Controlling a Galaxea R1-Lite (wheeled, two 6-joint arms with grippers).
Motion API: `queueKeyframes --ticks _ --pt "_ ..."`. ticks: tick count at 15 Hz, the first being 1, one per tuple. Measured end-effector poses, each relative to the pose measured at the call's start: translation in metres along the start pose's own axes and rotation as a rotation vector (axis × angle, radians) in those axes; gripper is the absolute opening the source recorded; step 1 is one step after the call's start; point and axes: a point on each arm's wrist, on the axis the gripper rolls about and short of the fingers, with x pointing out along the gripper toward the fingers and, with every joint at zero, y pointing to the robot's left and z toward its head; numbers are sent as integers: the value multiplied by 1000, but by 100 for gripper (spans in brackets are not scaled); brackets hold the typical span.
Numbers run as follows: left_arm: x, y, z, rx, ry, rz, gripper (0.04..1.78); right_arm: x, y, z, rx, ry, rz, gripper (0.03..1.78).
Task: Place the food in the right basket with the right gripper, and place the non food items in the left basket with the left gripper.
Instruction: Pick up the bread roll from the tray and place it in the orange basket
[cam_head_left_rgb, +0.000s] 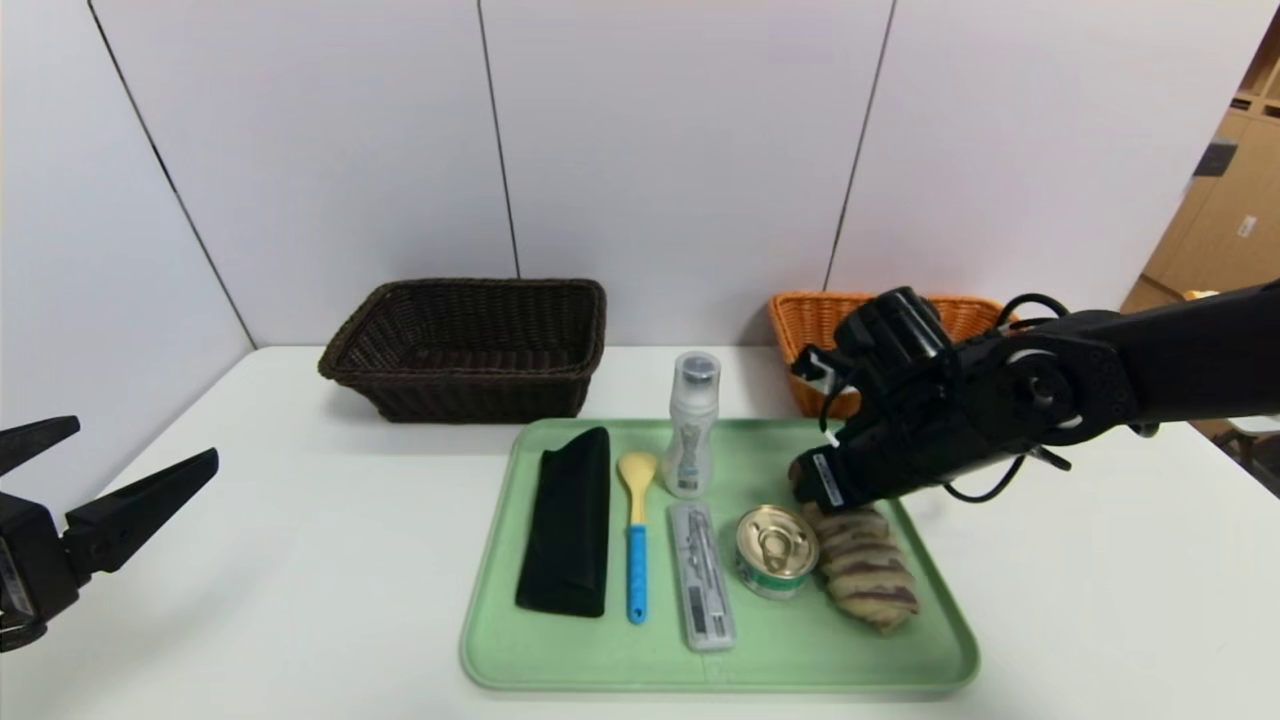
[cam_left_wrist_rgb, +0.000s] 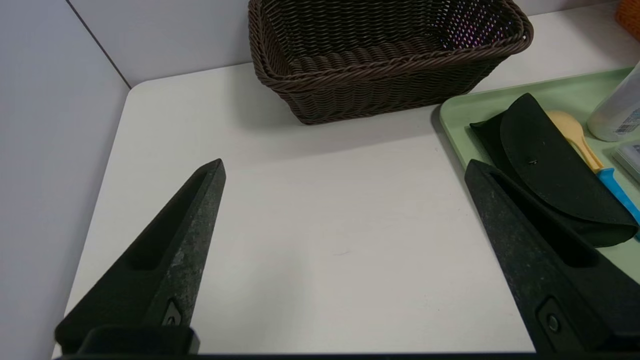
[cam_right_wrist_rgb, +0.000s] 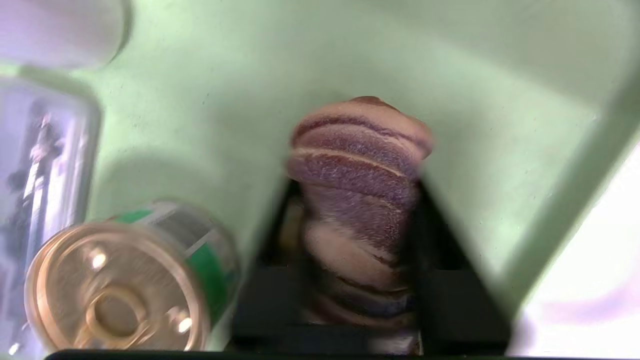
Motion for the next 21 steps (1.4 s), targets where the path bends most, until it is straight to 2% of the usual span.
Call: queueKeyframes --ticks 1,3,5,7,9,11,13,16,18,21 --pt "0 0 0 -1 0 0 169 -6 5 0 -25 -15 6 18" --pt "0 0 0 -5 -2 -1 169 -22 15 1 -71 -59 23 18" --pt "0 0 0 -9 -3 0 169 -43 23 2 -95 -122 41 18" --pt "0 0 0 -11 -3 1 169 -71 30 6 -116 -223 67 18" --pt "0 0 0 -11 -3 1 169 -100 32 13 -139 -370 84 18" --pt "0 0 0 -11 -2 1 169 -129 25 23 -134 -505 72 18" --pt "0 0 0 -12 -2 0 169 -148 7 34 -110 -610 20 18" --pt "0 0 0 -11 -3 0 169 -161 -38 48 -74 -738 -102 18" --pt "0 0 0 -10 -2 -2 169 -155 -72 55 -38 -762 -178 18" --pt "1 0 0 -9 0 -2 169 -128 -113 61 7 -749 -258 18"
